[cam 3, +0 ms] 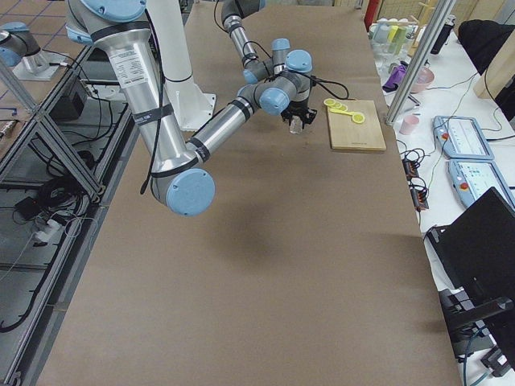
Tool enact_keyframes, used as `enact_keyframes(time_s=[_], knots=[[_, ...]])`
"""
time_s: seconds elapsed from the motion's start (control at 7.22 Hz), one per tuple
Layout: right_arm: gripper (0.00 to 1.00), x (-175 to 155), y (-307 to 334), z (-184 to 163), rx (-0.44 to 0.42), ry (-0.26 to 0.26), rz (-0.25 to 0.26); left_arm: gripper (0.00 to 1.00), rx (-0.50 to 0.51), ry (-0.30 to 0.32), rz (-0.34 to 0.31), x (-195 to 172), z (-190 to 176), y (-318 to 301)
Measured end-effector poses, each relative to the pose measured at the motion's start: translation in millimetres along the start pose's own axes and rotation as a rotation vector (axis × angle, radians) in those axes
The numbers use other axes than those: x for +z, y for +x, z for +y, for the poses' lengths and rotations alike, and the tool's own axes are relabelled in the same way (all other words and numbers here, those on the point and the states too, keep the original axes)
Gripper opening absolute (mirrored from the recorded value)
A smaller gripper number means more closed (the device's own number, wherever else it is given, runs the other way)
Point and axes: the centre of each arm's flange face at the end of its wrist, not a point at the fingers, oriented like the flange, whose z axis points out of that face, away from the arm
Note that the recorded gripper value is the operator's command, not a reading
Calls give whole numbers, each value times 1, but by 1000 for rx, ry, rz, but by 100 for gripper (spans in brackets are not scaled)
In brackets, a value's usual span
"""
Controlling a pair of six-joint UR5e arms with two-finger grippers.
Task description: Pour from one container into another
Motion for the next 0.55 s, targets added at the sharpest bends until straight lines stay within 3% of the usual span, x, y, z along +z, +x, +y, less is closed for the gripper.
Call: enact_keyframes(time_s=[0.28,0.55], knots=[[0,1,-22,-17,-43,2,64,0,-1,-1,-2,0,0,0],[0,4,-36,-25,-52,4,73,0,-1,-1,-2,0,1,0]])
